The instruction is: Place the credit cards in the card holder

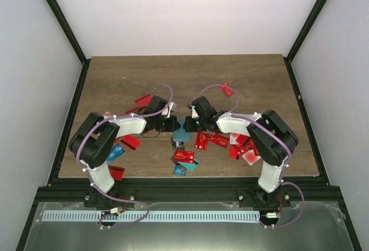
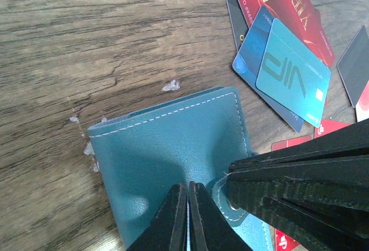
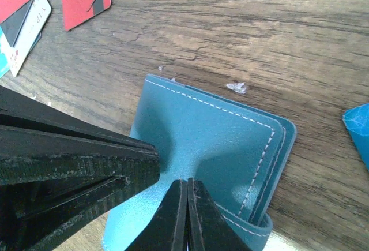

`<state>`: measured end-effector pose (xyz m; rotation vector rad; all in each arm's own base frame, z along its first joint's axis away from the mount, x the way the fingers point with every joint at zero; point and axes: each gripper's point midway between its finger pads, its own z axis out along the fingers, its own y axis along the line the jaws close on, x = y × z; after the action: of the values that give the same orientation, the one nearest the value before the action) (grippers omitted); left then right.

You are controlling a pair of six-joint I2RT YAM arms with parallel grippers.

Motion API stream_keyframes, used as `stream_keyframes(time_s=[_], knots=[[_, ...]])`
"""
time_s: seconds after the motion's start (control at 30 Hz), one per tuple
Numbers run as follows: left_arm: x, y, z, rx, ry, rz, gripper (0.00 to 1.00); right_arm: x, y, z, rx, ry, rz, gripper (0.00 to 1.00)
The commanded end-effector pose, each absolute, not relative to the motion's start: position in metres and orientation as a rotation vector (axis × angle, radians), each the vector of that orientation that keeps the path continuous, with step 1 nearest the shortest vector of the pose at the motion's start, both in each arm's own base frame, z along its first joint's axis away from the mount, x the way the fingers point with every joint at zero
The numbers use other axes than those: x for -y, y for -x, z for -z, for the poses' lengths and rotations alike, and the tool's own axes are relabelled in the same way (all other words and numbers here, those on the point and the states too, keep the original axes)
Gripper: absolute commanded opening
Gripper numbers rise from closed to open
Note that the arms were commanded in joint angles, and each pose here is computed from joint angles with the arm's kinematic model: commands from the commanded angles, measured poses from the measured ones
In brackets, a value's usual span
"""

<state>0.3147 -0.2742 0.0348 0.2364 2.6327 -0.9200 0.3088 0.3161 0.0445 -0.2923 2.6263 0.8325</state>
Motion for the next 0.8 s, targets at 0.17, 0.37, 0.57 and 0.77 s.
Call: stream_keyframes(time_s=[0.17,0.37,0.57,0.77], knots=[[0.276,-0.311,-0.025,-2.668,-0.259,0.900,0.05,-0.315,-0.293,-0.023,-2.653,0.271,-0.839,0.01],[0.276,-0.311,-0.023,-2.672,-0.259,0.897,0.05,-0.313,-0.282,-0.017,-2.663,0.274,-0.797,0.01],[0.274,-0.311,-0.022,-2.677,-0.253,0.883,0.05,-0.313,-0.262,-0.015,-2.676,0.313,-0.726,0.01],[0.272,-0.311,-0.019,-2.688,-0.239,0.868,0.05,-0.307,-0.249,-0.007,-2.693,0.333,-0.611,0.01]])
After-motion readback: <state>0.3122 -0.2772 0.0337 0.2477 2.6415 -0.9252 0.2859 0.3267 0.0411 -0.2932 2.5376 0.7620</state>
